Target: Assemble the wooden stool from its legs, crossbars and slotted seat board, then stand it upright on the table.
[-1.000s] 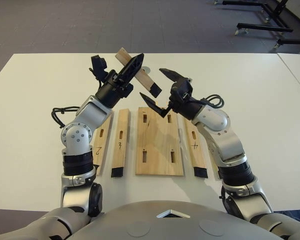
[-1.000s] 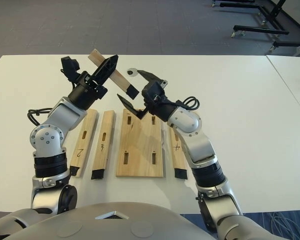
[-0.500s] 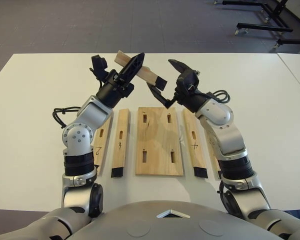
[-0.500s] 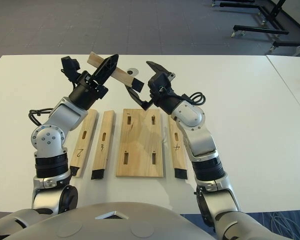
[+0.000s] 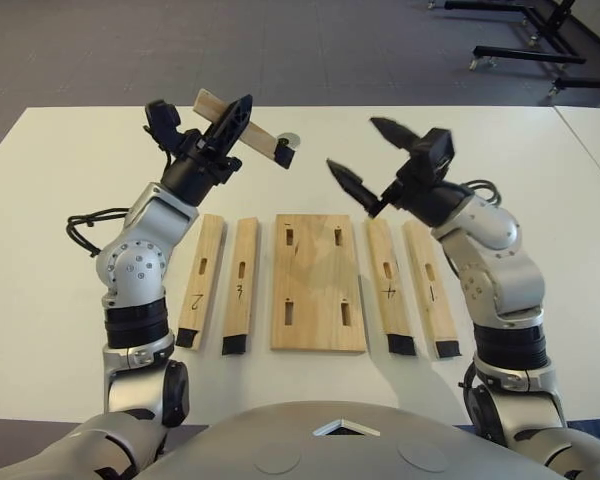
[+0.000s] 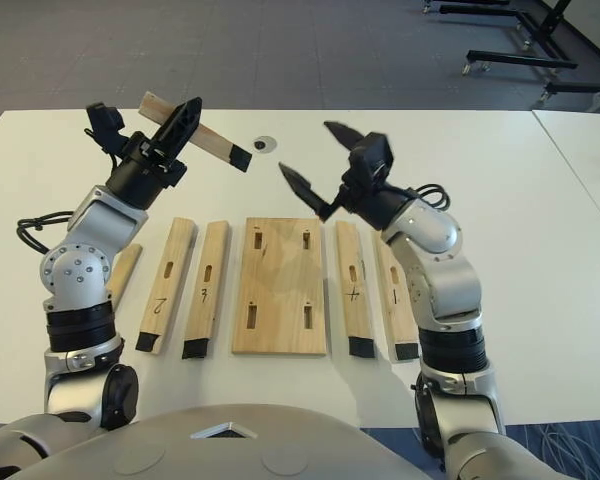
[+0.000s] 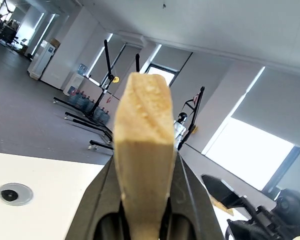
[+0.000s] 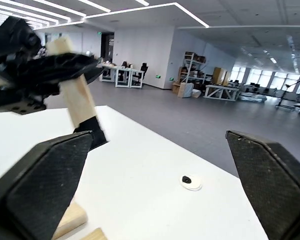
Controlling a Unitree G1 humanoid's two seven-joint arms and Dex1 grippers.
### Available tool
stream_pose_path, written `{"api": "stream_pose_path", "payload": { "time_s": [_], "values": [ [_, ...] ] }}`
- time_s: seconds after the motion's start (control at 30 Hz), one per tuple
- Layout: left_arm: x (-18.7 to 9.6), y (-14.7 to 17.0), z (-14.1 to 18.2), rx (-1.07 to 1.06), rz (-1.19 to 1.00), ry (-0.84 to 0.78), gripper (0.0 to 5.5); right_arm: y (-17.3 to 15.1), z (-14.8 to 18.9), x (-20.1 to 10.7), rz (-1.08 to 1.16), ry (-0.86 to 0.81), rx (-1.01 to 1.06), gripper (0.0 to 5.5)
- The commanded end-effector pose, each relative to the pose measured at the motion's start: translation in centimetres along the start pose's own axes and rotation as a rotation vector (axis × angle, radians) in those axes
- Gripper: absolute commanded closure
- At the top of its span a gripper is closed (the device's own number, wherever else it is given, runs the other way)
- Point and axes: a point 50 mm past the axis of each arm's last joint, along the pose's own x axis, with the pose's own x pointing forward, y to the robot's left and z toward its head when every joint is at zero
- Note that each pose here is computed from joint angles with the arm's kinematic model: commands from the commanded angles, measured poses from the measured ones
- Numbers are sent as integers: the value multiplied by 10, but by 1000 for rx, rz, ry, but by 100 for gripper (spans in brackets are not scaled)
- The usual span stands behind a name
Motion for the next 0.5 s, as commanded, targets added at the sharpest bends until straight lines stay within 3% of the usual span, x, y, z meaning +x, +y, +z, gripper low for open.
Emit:
{"api": "stream_pose_path", "payload": {
  "time_s": [0.03, 0.17, 0.33, 0.5],
  "values": [
    [-24, 3, 5, 228, 35, 30, 511, 0, 9, 2, -115, -74, 55, 135],
    [-38, 1, -5, 393, 65, 101, 511, 1, -3, 5, -287, -44, 21, 217],
    [-68, 8, -7, 527, 251, 94, 511, -2, 0, 5, -403, -52, -13, 220],
    [-89, 1, -20, 592, 293, 111, 511, 3, -3, 5, -475, -57, -12, 220]
  ]
}}
